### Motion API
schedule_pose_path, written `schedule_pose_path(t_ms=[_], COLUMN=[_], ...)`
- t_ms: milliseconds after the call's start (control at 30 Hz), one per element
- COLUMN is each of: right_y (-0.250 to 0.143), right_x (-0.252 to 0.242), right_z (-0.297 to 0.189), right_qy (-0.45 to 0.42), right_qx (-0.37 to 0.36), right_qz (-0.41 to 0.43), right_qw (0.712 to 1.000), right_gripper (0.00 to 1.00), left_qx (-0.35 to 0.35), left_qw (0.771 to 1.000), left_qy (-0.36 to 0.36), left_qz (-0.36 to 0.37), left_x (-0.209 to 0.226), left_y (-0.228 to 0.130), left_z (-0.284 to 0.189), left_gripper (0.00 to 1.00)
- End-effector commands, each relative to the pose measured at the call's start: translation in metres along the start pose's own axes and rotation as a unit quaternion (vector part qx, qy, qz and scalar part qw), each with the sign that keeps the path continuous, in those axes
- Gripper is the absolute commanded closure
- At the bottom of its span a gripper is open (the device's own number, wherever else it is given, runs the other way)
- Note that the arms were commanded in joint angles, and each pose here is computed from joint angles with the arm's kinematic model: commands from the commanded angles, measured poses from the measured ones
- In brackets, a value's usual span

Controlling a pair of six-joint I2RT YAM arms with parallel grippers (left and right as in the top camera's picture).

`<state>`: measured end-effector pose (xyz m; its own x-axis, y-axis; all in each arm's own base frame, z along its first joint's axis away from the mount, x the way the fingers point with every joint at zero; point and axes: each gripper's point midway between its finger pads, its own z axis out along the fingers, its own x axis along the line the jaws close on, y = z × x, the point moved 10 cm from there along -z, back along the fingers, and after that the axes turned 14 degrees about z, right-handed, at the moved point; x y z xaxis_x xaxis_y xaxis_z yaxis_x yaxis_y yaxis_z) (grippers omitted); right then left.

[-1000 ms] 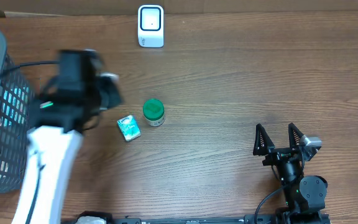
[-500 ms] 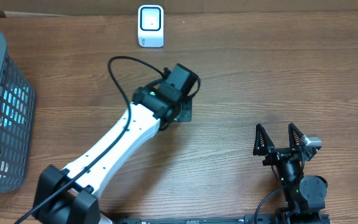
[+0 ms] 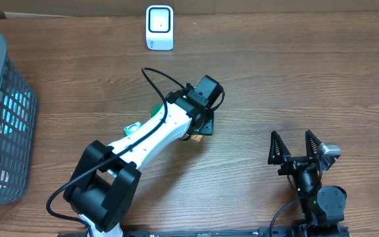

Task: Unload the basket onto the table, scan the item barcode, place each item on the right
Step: 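Place orange pack on table right of the jar, release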

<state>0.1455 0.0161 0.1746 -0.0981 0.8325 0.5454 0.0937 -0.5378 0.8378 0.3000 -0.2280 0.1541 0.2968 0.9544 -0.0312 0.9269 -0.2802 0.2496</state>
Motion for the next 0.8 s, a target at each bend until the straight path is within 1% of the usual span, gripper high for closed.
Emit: schedule_pose_path(t_ms=[0,100,233,300,400,500,600,633,667,767], right_y=[-0.002,-0.002,-0.002,-0.002,-0.002,-0.002,-0.002,-0.002,-0.002,-0.002], right_x=[0.0,0.0,0.0,0.0,0.0,0.0,0.0,0.0,0.0,0.0], right_z=[0.0,0.0,0.0,0.0,0.0,0.0,0.0,0.0,0.0,0.0], right_qy=[0.004,0.004,0.004,0.004,0.004,0.004,0.004,0.004,0.004,0.004], right_qx=[0.001,0.001,0.001,0.001,0.001,0.001,0.001,0.001,0.001,0.001], right_qz=[0.0,0.0,0.0,0.0,0.0,0.0,0.0,0.0,0.0,0.0], right_qw=[1.0,1.0,1.0,1.0,1.0,1.0,1.0,1.0,1.0,1.0], right_gripper=[0.0,0.0,0.0,0.0,0.0,0.0,0.0,0.0,0.0,0.0], left_qx=[-0.037,-0.075,-0.14,-0.176,-0.221,-0.249,-0.265,-0.27,-0.272,-0.27], left_qw=[0.999,0.997,0.989,0.981,0.966,0.942,0.909,0.891,0.879,0.824], left_qy=[-0.012,-0.001,0.026,0.042,0.077,0.128,0.183,0.212,0.229,0.287], left_qz=[-0.012,-0.019,-0.048,-0.067,-0.111,-0.186,-0.265,-0.296,-0.317,-0.407], left_x=[0.002,0.015,0.05,0.075,0.12,0.176,0.228,0.249,0.261,0.311], left_y=[0.022,0.041,0.054,0.053,0.038,0.006,-0.029,-0.043,-0.051,-0.086], left_z=[-0.036,-0.085,-0.162,-0.203,-0.256,-0.299,-0.327,-0.336,-0.341,-0.354], left_gripper=[0.33,0.34,0.36,0.35,0.36,0.33,0.3,0.3,0.29,0.27])
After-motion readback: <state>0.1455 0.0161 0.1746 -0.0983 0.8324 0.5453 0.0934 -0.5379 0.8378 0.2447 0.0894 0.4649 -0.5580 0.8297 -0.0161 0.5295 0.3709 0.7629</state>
